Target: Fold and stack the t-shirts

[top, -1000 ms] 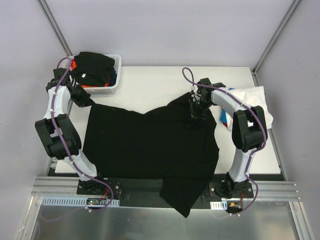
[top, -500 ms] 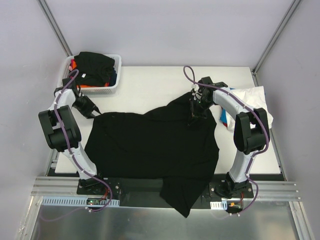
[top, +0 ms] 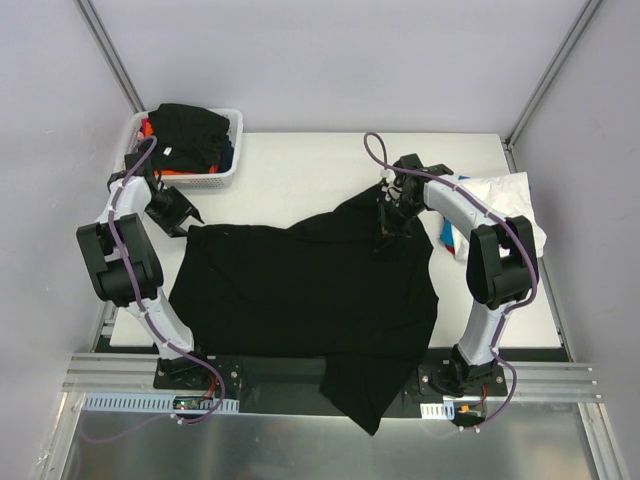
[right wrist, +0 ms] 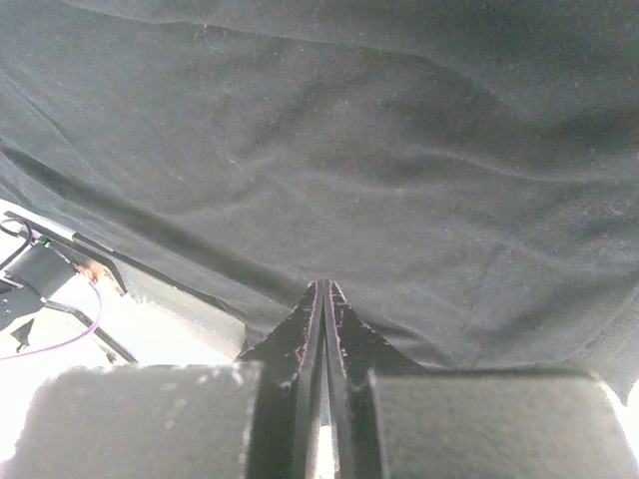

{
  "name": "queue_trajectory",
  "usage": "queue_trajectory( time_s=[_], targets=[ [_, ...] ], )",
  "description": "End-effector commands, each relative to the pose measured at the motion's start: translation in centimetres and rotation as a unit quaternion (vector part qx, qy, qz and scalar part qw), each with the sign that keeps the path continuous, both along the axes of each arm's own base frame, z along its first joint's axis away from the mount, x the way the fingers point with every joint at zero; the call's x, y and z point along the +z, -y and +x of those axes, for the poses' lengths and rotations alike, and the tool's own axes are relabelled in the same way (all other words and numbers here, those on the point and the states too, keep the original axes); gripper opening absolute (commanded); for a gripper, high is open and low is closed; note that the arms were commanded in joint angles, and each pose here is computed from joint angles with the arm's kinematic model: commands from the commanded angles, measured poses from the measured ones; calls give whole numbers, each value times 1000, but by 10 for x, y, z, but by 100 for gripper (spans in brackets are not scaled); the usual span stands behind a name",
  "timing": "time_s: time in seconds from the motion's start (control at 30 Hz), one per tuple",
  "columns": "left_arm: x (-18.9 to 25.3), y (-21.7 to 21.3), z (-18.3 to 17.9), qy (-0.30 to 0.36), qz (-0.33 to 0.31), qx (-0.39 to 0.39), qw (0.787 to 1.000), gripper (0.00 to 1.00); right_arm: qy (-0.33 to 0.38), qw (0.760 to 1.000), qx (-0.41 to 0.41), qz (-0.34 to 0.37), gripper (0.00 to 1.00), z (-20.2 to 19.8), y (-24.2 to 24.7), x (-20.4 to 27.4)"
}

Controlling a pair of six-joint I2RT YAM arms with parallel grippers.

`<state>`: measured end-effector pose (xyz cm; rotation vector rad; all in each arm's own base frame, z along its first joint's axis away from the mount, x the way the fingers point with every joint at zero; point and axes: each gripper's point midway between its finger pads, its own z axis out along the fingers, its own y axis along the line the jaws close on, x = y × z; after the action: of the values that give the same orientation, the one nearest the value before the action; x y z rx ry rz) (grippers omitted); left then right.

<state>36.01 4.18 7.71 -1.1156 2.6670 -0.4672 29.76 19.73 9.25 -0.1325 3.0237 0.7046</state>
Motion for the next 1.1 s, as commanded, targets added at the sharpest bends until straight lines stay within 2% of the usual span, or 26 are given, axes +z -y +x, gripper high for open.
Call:
queue_trajectory(
  time_s=[0.0,0.1,0.17,0.2,0.23,0.57,0.67,0.7,0.73,0.8,0.83,0.87,0.93,1.07],
  targets=[
    [19,13,1,15,-1,-12,1000,49,15,1000,8,1,3,-4,1,14],
    [14,34,-13,3,9,-38,999,49,16,1000,9,-2,3,-5,2,14],
    [9,47,-26,-5,23,-61,998,42,15,1000,8,-5,3,-6,3,12],
    [7,54,-31,-8,27,-71,997,32,16,1000,9,-5,3,-6,3,12],
    [4,66,-42,-15,36,-89,995,0,16,1000,9,-4,3,-6,3,12],
    [-15,122,-114,-59,12,-131,990,0,11,1000,9,-1,3,-7,1,8],
    [-28,128,-143,-92,-2,-131,987,9,7,1000,9,0,2,-8,1,5],
    [-36,129,-155,-109,-4,-132,985,21,8,1000,9,2,2,-8,0,6],
    [-38,129,-160,-113,-6,-133,985,27,5,1000,10,3,2,-9,0,5],
    [-41,130,-168,-123,-8,-137,983,45,5,1000,10,4,2,-8,-1,4],
    [-41,130,-170,-126,-7,-140,982,60,7,1000,11,6,2,-7,-2,5],
    [-40,129,-171,-126,-3,-141,982,66,6,1000,11,6,2,-7,-3,5],
    [-31,124,-163,-107,15,-140,984,77,5,1000,11,7,3,-6,-3,5],
    [1,114,-142,-59,52,-126,989,81,5,1000,13,7,3,-7,-5,5]
  ],
)
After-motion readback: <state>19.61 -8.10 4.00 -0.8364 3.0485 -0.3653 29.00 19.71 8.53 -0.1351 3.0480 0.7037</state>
